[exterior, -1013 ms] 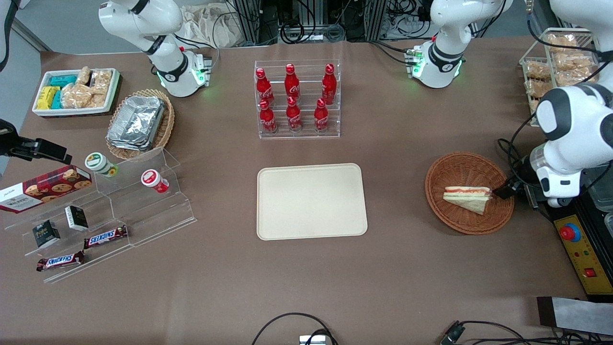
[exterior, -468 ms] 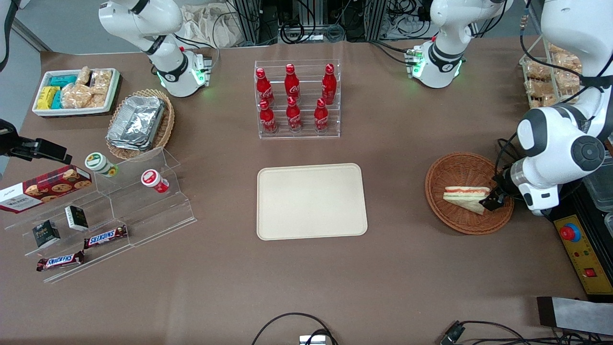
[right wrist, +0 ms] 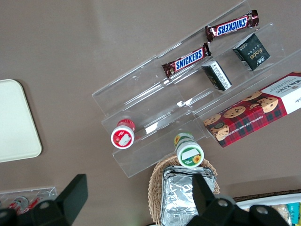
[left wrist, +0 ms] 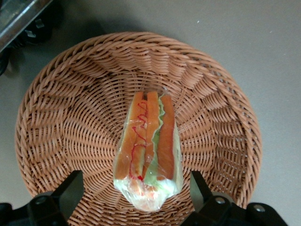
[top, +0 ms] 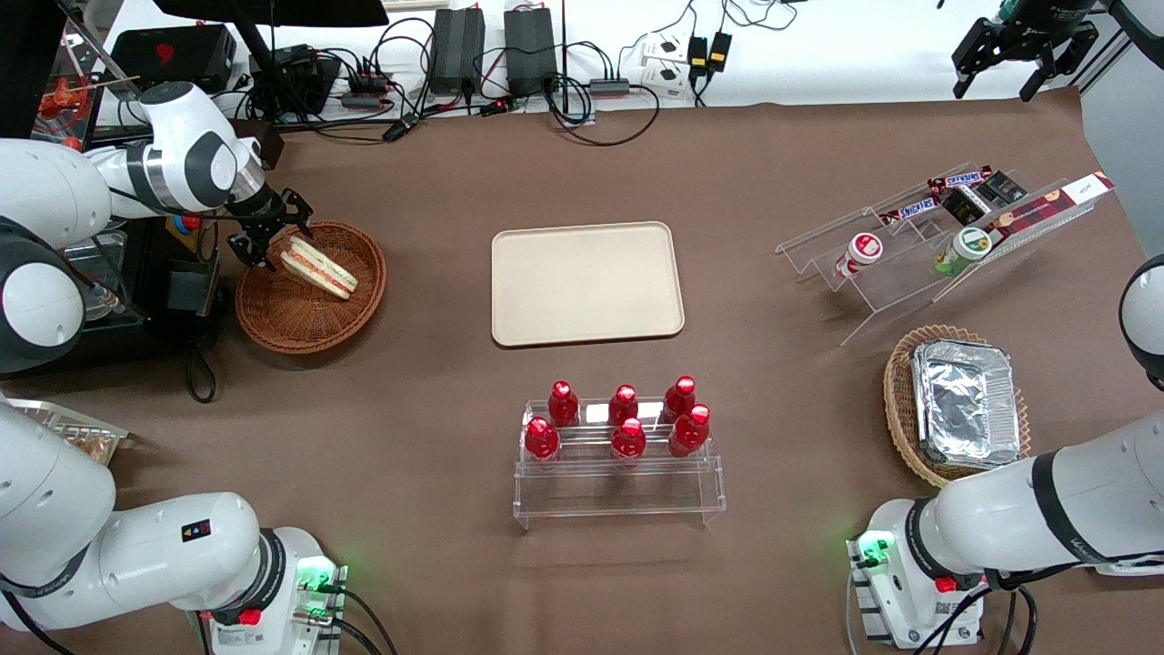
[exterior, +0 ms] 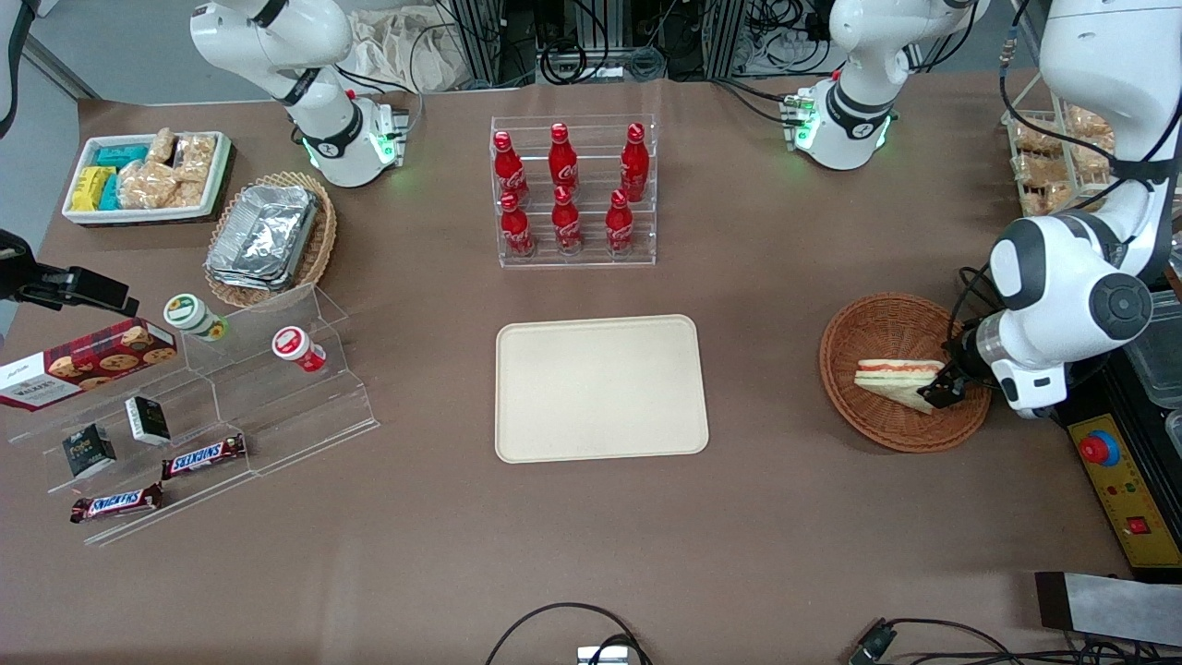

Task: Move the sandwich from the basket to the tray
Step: 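Lower the left gripper and close it on the wrapped sandwich, then lift the sandwich out of the basket and carry it toward the tray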

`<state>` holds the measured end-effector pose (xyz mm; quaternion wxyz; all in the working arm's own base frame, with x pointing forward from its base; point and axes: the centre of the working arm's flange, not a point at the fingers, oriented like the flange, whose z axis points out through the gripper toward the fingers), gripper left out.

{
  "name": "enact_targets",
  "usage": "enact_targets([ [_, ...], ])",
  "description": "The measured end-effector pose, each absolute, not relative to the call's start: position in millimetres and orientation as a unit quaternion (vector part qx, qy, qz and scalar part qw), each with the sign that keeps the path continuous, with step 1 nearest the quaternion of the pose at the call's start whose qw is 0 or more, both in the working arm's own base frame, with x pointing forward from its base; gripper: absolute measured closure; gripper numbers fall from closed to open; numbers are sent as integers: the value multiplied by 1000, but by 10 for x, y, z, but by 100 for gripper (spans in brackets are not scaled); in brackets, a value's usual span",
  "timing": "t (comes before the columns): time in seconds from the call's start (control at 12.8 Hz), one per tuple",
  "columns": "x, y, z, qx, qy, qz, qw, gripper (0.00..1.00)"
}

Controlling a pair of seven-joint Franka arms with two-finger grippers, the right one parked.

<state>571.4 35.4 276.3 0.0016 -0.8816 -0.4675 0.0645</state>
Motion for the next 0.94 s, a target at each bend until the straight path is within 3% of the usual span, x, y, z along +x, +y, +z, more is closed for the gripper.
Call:
enact_targets([
  [0.16, 5715, 356, 2707, -881, -468, 67, 2, 0],
  [0.31, 5724, 356, 2667, -882, -468, 65, 1, 6],
  [0.7, 5817, 283, 2791, -886, -461, 49, -5, 61],
  [0.94, 5968, 185, 3339, -898, -434, 65, 4, 71],
])
